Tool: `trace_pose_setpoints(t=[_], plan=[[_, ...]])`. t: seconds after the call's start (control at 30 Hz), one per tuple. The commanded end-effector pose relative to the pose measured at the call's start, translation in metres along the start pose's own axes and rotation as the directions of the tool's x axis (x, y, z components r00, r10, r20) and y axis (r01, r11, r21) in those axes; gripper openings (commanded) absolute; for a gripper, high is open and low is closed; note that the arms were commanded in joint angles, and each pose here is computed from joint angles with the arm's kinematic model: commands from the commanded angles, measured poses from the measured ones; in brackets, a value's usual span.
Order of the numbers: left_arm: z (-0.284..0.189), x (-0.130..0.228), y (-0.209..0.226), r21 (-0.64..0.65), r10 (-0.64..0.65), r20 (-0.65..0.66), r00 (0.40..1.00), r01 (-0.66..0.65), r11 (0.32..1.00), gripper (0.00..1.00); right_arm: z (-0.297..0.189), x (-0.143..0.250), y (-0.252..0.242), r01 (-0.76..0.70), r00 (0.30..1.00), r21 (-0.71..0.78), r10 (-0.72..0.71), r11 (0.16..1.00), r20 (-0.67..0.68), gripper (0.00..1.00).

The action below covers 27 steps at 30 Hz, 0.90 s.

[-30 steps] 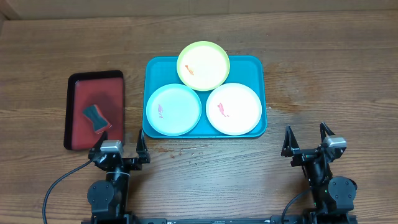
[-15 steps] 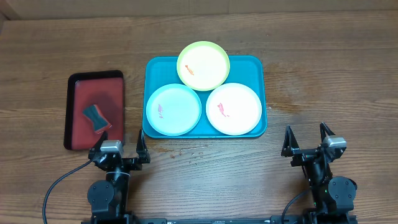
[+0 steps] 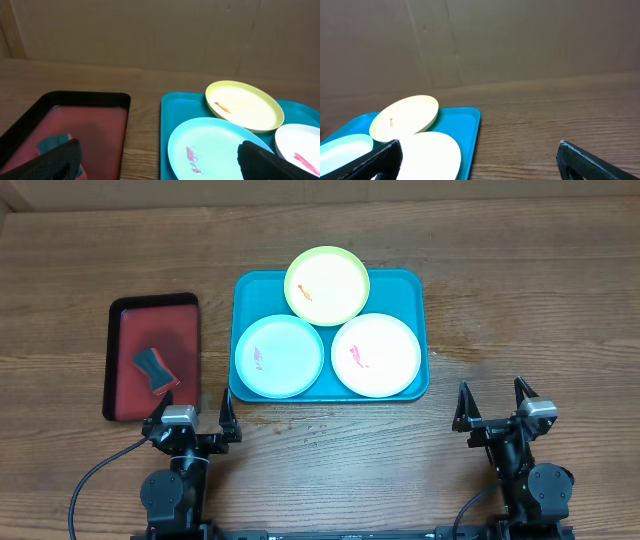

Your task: Clean dirty plates on tray and stack at the side

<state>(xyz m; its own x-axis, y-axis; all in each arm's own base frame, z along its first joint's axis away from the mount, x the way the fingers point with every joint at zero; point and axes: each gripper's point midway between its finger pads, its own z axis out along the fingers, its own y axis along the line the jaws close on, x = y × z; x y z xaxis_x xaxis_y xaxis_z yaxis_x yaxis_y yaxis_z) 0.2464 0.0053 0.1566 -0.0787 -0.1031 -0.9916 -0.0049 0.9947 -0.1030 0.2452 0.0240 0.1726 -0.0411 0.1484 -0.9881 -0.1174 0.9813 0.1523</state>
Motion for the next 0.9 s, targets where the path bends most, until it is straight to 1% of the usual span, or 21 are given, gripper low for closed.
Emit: trace_pose_setpoints(t=[0.0,0.7,0.87], plan=[[0.0,0.0,0.0,-0.001,0.024,0.007,1.0,-0.024,1.0,1.0,0.0,0.002,-0.001,0.003,1.0,0.004,-0.003,1.0,0.004,1.0],[0.0,0.0,0.0,-0.002,0.024,0.007,1.0,-0.024,1.0,1.0,0.0,0.002,-0.001,0.003,1.0,0.004,-0.003,1.0,0.004,1.0],[-0.001,-0.019,-0.004,0.013,0.025,0.081,0.996,-0.026,1.0,1.0,0.0,0.002,-0.001,0.003,1.0,0.004,-0.003,1.0,0.004,1.0]])
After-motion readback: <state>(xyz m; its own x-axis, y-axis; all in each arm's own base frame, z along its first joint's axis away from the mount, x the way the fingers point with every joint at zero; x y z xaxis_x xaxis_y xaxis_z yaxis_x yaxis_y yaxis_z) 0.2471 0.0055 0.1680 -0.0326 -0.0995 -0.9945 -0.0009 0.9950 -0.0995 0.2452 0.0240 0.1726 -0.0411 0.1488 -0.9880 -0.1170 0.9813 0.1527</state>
